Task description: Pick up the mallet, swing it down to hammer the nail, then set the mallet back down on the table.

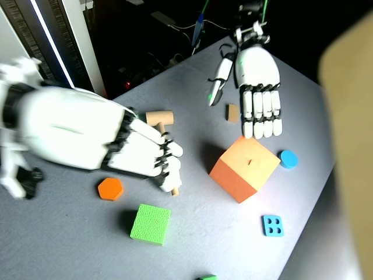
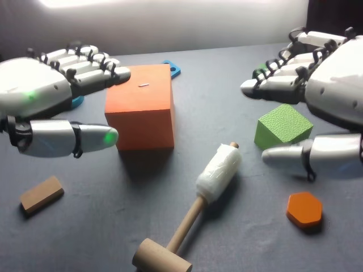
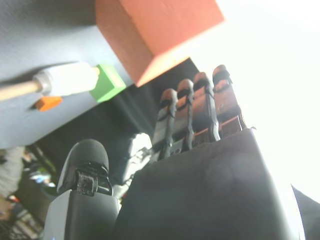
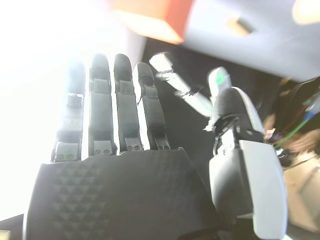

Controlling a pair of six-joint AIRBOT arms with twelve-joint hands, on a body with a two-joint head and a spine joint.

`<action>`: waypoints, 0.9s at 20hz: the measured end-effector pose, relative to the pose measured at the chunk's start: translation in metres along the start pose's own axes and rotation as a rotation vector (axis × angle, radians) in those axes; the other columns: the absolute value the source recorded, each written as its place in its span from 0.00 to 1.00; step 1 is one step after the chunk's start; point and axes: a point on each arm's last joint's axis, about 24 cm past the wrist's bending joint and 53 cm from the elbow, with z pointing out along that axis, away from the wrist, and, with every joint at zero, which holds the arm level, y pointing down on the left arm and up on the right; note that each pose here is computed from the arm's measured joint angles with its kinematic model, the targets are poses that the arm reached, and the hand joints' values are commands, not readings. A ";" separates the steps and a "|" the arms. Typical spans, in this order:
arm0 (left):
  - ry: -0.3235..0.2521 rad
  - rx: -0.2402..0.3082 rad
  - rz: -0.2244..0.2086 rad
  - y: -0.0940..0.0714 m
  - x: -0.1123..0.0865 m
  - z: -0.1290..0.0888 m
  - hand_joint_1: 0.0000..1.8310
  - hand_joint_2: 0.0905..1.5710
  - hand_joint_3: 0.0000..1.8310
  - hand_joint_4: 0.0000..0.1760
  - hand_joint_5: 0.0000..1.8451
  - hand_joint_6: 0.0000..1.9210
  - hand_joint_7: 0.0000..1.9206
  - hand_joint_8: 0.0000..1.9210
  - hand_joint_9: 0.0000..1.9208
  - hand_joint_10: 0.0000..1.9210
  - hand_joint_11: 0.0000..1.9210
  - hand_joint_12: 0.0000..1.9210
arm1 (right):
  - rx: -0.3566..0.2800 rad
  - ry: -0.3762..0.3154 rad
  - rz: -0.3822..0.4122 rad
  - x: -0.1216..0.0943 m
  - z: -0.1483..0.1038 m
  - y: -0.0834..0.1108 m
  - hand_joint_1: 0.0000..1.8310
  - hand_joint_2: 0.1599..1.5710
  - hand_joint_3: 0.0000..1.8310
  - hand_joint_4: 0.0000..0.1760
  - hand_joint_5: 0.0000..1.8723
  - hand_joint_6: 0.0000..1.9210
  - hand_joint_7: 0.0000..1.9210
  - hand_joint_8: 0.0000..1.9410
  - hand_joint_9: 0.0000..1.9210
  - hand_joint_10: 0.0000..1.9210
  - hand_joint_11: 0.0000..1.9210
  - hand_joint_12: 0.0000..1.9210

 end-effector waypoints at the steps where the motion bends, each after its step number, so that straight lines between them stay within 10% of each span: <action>1: -0.004 0.015 0.011 -0.007 -0.004 0.001 0.00 0.82 0.00 0.00 0.05 0.00 0.04 0.00 0.02 0.00 0.01 0.00 | -0.012 0.007 -0.034 0.003 -0.004 0.007 0.06 0.74 0.00 0.00 0.19 0.00 0.23 0.01 0.22 0.01 0.00 0.48; 4: -0.005 0.029 0.041 -0.014 -0.018 0.001 0.00 0.82 0.00 0.00 0.03 0.00 0.03 0.00 0.01 0.00 0.00 0.00 | 0.000 0.027 -0.150 0.008 -0.010 0.003 0.07 0.75 0.00 0.00 0.20 0.00 0.25 0.01 0.24 0.02 0.00 0.51; 18: 0.025 0.077 0.082 -0.036 -0.024 0.002 0.00 0.82 0.00 0.00 0.06 0.01 0.05 0.01 0.03 0.01 0.01 0.00 | 0.038 -0.002 -0.050 -0.003 -0.008 -0.015 0.10 0.74 0.00 0.00 0.25 0.01 0.29 0.01 0.29 0.02 0.02 0.58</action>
